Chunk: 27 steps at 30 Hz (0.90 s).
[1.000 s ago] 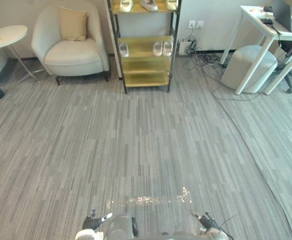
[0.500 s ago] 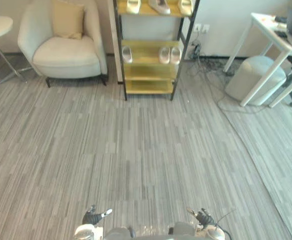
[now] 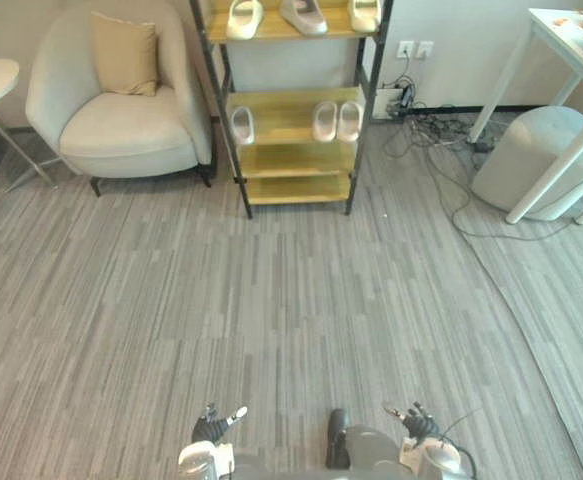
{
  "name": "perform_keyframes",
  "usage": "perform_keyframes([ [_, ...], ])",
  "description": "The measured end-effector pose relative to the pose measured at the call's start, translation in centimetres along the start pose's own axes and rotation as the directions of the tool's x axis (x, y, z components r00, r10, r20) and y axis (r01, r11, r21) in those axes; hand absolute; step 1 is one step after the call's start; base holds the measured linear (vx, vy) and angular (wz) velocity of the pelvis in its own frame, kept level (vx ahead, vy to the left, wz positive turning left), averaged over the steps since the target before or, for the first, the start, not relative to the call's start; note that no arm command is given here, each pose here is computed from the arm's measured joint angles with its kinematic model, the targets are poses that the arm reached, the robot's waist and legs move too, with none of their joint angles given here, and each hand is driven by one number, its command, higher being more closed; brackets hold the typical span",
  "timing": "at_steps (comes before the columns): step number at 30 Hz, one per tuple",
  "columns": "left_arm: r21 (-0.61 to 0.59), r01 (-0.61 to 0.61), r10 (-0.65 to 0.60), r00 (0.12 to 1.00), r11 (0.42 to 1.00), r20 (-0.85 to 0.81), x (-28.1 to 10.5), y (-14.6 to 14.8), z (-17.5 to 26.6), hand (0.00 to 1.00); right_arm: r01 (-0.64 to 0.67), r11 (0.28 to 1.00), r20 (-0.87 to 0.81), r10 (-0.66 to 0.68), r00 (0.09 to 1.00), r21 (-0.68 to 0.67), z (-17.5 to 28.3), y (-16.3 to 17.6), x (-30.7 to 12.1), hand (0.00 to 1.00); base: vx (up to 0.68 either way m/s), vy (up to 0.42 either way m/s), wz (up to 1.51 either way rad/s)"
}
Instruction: Organize the slippers on the shoe rack
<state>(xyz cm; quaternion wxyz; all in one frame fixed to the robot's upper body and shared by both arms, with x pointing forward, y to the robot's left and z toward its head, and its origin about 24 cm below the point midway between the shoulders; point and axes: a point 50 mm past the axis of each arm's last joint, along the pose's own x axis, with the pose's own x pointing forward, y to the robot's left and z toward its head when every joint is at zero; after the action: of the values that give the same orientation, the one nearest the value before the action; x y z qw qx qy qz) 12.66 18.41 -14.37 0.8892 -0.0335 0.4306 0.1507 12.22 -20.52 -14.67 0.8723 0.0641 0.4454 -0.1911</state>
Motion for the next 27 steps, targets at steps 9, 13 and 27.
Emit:
perform_keyframes([
  [9,0.045,0.028,-0.030,0.999,0.999,0.043,0.4,-0.5,1.3,0.00,-0.021,1.000,-0.032,0.021,0.999,-0.007,-0.6,0.8,0.0,0.00,0.42,0.078,-0.25],
  [13,0.093,0.026,-0.028,0.999,0.995,0.023,0.6,0.1,1.2,0.00,-0.058,0.998,-0.025,0.057,0.998,-0.005,-0.8,2.0,-0.3,0.00,0.46,0.195,-0.23],
  [27,0.116,0.055,-0.048,0.997,0.992,-0.058,0.4,-0.7,-0.5,0.00,-0.034,0.999,0.004,0.034,0.999,-0.023,0.1,0.6,0.1,0.00,0.47,-0.052,0.30],
])
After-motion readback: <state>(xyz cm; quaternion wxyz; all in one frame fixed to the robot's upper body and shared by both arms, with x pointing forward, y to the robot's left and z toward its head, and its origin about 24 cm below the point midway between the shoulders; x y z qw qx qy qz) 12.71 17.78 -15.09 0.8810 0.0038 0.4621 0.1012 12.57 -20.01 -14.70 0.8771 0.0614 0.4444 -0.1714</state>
